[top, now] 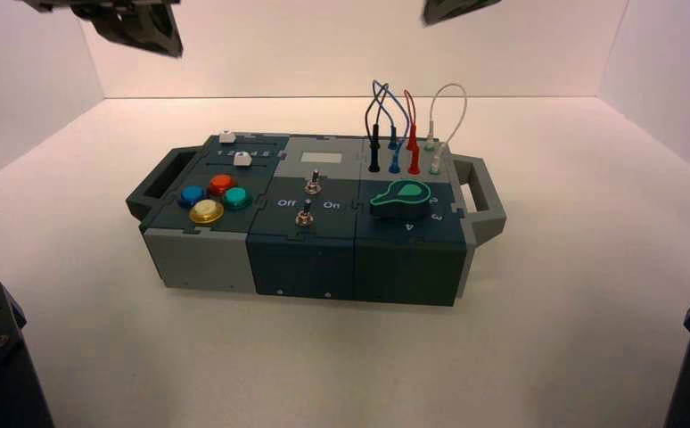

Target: Move the bottom slider to position 1.

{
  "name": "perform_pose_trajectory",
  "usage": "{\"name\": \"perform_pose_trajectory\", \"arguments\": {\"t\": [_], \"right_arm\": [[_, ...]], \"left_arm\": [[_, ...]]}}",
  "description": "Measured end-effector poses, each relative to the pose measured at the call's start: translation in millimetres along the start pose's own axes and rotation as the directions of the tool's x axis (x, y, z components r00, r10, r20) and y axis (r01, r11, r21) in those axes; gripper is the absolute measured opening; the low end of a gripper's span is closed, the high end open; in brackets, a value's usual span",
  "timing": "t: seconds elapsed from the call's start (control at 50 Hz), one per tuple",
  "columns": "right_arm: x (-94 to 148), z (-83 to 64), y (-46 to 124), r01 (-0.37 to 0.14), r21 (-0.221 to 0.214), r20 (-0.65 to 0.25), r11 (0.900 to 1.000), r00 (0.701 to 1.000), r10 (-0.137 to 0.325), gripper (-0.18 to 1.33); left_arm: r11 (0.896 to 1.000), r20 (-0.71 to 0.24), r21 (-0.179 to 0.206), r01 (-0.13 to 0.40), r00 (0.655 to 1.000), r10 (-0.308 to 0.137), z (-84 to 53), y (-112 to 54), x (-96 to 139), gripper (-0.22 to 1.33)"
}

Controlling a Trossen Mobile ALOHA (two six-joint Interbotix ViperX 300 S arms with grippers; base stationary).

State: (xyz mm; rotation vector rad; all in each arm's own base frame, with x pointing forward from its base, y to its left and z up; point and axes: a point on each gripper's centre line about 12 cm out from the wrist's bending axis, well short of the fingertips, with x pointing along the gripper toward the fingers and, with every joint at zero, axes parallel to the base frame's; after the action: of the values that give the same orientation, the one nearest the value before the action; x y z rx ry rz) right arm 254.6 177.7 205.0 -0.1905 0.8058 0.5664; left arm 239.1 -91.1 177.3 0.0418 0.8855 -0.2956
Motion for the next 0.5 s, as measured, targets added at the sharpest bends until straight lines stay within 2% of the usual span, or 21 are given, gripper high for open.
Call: {"name": "perform_pose_trajectory", "arguments": {"t": [0.2, 0.36, 0.5], "right_arm": [[20.2, 3.1, 14.3, -0.029, -0.053, -0.05, 0.9982, 0.998, 0.027, -0.14], [22.3, 11.4, 18.2, -0.037, -0.071, -0.048, 0.9968, 0.998, 0.034, -0.14], [24.2, 11.6, 21.4, -0.044, -0.08, -0.058, 0.9958, 0.998, 0.039, -0.14]], "left_arm": [[1.0, -0.067, 0.003, 0.014, 0.998, -0.014, -2.1, -8.3, 4.8, -0.16], [0.999, -0.107, -0.017, 0.029, 0.994, -0.031, -0.5, -19.1, 12.1, -0.16], [0.999, -0.152, -0.026, 0.042, 0.987, -0.045, 0.7, -30.8, 21.3, -0.16]]}}
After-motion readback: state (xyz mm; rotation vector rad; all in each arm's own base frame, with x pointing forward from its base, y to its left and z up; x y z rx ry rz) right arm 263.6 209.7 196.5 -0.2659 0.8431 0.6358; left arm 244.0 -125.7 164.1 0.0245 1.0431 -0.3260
